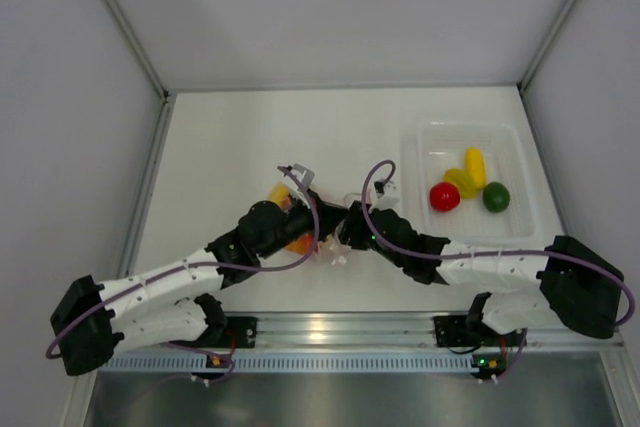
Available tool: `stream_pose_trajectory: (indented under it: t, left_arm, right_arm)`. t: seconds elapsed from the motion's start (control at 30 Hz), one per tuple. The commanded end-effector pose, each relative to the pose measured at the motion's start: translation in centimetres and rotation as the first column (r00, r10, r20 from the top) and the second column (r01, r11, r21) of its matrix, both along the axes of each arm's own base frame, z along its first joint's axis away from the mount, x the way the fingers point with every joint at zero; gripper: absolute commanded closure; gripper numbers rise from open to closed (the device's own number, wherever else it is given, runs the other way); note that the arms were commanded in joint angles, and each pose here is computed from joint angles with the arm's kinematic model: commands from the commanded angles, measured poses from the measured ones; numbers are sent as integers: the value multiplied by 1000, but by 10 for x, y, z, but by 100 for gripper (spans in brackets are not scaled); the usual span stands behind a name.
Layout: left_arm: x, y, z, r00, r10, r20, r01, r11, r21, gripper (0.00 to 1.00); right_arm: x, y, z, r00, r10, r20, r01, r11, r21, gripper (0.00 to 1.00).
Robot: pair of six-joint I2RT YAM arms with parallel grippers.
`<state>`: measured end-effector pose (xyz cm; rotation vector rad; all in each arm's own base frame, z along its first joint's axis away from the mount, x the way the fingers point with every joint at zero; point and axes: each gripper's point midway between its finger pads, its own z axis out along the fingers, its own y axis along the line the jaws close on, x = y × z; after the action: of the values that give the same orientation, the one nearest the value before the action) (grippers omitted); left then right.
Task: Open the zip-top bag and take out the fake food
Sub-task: Pick up the fake fruit from the zipper food storage bag.
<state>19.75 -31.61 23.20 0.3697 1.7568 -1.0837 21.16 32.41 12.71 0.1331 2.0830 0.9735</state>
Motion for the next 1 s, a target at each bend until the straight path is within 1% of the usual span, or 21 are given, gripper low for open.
stream_pose_trajectory:
  t: [0.0,0.03,0.07,0.17,0.23,0.3,0.33,0.37,0.5,0.57,0.67,0.77,0.83,0.9,0.97]
  left_arm:
    - [-51,-25,60,958,-245,149,272,939,-211,100]
    - [-52,-24,60,958,-244,154,273,936,-220,100]
    - [-55,-23,58,957,-246,156,277,934,-224,100]
    - [-50,-22,55,967,-212,145,241,944,-224,100]
    - [-38,-18,53,982,-142,126,168,958,-233,100]
    - [-31,-15,52,989,-98,113,122,963,-241,100]
    - [-21,-10,51,994,-38,98,62,967,-247,100]
    - [-19,-9,51,996,-23,90,46,966,-253,100]
    - [-18,-14,49,996,-34,78,53,967,-249,100]
    - [-20,-21,46,995,-62,76,79,967,-242,100]
    - [-22,-25,48,994,-82,79,100,960,-261,100]
    - [-25,-23,52,991,-82,109,108,960,-258,100]
    - [-27,-22,51,990,-82,117,110,962,-250,100]
    - [-27,-19,50,990,-74,123,103,963,-250,100]
    - [-27,-19,46,990,-73,118,100,965,-243,100]
  right_arm:
    - [13,9,16,1000,-12,-9,13,997,81,51]
    - [17,9,9,999,-22,-36,25,996,83,53]
    - [21,7,9,999,-32,-41,36,995,92,53]
    - [32,2,5,995,-92,-39,95,993,66,54]
    - [34,-2,-3,992,-118,-48,119,992,34,55]
    - [35,-4,-2,991,-128,-37,130,990,52,55]
    - [33,-8,-5,990,-133,-38,135,990,50,56]
    - [32,-9,-4,990,-134,-38,136,989,57,56]
    - [30,-4,-2,994,-106,-41,108,992,70,57]
    - [28,4,4,996,-81,-45,84,992,90,58]
    - [27,11,3,996,-65,-62,71,994,89,58]
    - [23,16,-4,996,-45,-76,50,996,76,57]
    - [25,16,-5,996,-58,-61,60,997,40,57]
    - [19,14,-18,997,-53,-62,51,998,-48,56]
    - [16,19,-18,998,-48,-49,45,996,-76,55]
